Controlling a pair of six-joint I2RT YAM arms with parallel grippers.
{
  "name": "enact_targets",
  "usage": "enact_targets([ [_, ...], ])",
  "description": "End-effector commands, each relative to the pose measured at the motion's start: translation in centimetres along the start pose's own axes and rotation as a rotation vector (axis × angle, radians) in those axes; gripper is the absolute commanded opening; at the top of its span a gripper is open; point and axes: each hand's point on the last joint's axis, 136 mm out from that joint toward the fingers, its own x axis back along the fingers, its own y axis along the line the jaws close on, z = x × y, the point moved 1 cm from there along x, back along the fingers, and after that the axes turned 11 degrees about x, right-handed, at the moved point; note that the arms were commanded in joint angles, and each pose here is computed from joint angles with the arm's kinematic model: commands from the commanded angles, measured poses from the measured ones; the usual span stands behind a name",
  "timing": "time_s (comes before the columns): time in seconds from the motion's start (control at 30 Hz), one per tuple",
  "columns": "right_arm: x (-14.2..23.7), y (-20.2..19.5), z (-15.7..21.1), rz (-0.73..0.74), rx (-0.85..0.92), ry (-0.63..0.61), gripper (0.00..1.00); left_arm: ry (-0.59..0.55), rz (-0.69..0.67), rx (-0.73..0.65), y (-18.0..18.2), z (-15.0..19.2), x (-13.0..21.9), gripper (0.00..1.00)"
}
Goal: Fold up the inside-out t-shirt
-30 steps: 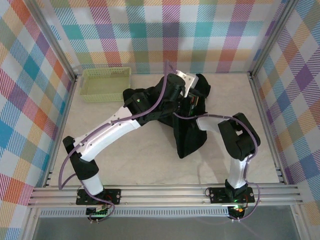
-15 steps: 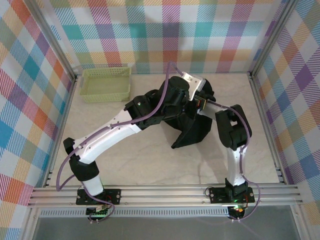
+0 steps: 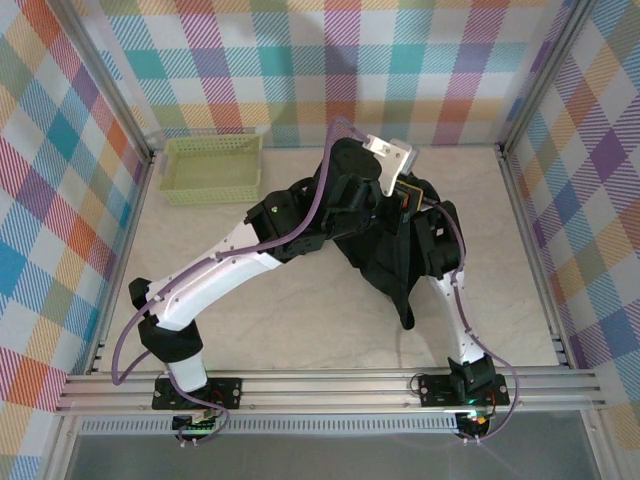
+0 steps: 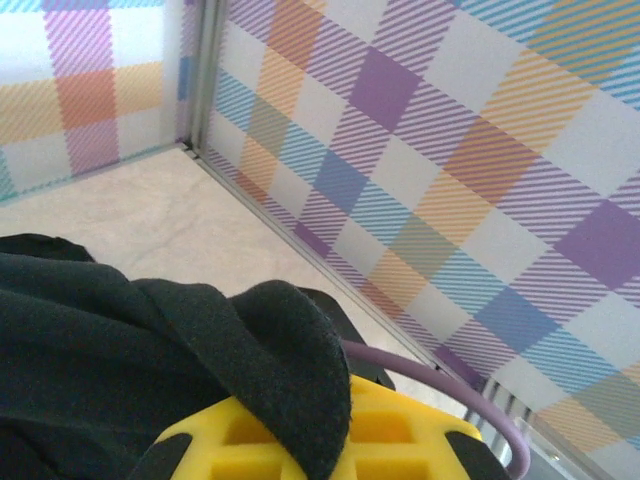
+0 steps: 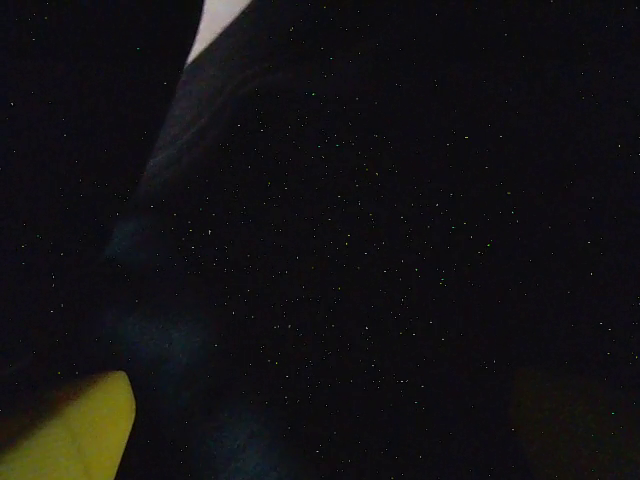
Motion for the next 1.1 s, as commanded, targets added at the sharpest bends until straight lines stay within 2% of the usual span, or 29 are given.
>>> enact_targets([
  [0.0, -0.9, -1.8, 3.3, 0.133, -0.006, 0.150, 0.97, -0.078, 0.014, 0.018, -1.2, -2.0, 1.1, 0.00],
  [0.23, -2.8, -1.4, 4.4, 0.164, 0.023, 0.217, 0.96, -0.131, -0.001, 0.021, -1.0, -3.4, 1.9, 0.00],
  [0.3, -3.1, -1.5, 4.7, 0.166, 0.030, 0.230, 0.91, -0.146, -0.045, 0.013, -0.1, -3.7, 2.1, 0.00],
  [0.37, -3.0, -1.6, 5.0, 0.165, 0.043, 0.241, 0.83, -0.162, -0.104, 0.019, 1.5, -4.3, 2.2, 0.00],
  [0.5, -1.2, -1.1, 4.7, 0.110, 0.053, 0.206, 0.52, -0.191, -0.253, 0.054, 6.2, -5.6, 2.8, 0.00],
  [0.6, 0.7, -0.7, 4.9, 0.023, 0.044, 0.128, 0.38, -0.224, -0.388, 0.090, 11.0, -7.0, 3.4, 0.00],
  [0.83, 4.9, -0.1, 6.7, -0.149, 0.056, 0.051, 0.03, -0.262, -0.593, 0.176, 20.9, -9.3, 4.3, 0.00],
  [0.87, 5.5, -0.1, 7.1, -0.162, 0.061, 0.040, 0.00, -0.263, -0.623, 0.185, 22.3, -9.5, 4.3, 0.00],
  [0.97, 7.6, 0.1, 7.7, -0.229, 0.094, -0.012, 0.00, -0.235, -0.712, 0.210, 26.4, -9.2, 3.5, 0.01],
  [1.07, 10.2, 0.9, 8.4, -0.302, 0.147, -0.068, 0.00, -0.162, -0.803, 0.247, 30.8, -7.6, 1.8, 0.02],
])
